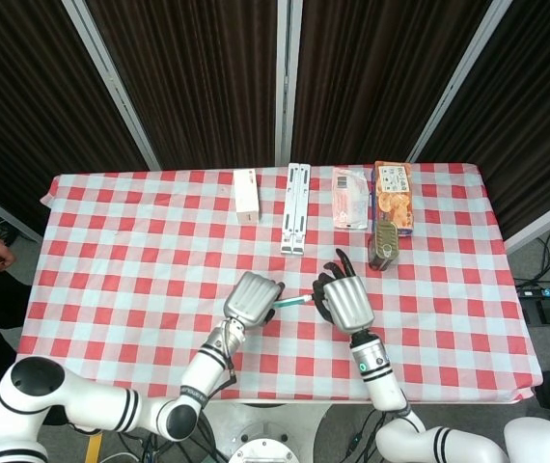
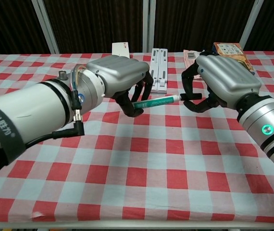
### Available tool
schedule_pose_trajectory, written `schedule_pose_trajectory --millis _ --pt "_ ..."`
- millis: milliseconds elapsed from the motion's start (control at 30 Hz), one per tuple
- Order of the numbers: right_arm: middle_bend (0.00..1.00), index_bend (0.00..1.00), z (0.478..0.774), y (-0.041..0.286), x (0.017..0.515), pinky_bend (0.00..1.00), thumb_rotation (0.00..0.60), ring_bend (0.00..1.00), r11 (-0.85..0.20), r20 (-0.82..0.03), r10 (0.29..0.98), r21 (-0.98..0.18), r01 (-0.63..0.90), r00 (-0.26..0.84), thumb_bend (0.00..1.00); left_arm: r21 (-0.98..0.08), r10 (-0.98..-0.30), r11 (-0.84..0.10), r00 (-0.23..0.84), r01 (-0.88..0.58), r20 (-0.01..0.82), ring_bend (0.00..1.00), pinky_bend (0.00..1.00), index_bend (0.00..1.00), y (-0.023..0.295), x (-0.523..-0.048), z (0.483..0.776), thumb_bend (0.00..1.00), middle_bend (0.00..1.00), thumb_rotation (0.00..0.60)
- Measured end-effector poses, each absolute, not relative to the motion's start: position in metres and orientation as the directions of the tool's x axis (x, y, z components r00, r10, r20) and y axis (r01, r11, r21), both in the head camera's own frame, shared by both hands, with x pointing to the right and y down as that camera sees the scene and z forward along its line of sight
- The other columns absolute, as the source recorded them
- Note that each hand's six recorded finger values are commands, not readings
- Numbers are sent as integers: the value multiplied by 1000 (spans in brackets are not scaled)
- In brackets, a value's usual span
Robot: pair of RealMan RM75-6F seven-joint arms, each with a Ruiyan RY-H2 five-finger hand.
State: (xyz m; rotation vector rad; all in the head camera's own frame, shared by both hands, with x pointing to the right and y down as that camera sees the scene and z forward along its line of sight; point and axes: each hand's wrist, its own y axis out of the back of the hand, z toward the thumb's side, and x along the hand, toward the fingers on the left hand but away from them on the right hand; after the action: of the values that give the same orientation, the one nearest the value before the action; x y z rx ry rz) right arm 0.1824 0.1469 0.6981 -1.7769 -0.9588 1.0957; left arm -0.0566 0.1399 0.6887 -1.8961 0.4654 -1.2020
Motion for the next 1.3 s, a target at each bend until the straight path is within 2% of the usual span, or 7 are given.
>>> schedule_pose_trajectory --millis 500,567,733,867,933,1133,1300 --pt "673 788 725 156 232 121 600 307 -417 -377 896 -896 154 234 285 -790 -699 -593 389 155 601 869 843 560 137 -106 718 416 576 600" --pt "659 767 730 158 236 120 600 305 -425 -388 894 -892 153 223 268 -791 -704 -589 375 164 602 862 839 552 137 -115 725 375 567 600" --pt "505 580 741 163 241 29 600 218 -470 -432 874 -869 157 223 46 -784 -697 -602 381 148 608 851 832 464 140 -128 735 218 513 600" --pt "248 330 746 166 243 0 600 20 -510 -472 853 -845 161 223 0 -783 -693 -608 391 135 606 847 830 382 142 -138 738 180 468 600" --pt "197 280 746 166 244 0 600 0 -524 -486 845 -835 165 222 0 -785 -698 -607 390 126 601 845 829 375 141 -142 737 168 463 600" --pt "178 251 734 164 254 0 600 0 -508 -472 857 -840 189 205 0 -812 -741 -579 367 74 562 764 807 374 133 -154 726 154 447 600" --pt "172 227 713 169 270 0 600 0 -466 -431 882 -858 215 191 0 -861 -813 -508 315 25 489 566 657 374 122 -180 705 153 414 600"
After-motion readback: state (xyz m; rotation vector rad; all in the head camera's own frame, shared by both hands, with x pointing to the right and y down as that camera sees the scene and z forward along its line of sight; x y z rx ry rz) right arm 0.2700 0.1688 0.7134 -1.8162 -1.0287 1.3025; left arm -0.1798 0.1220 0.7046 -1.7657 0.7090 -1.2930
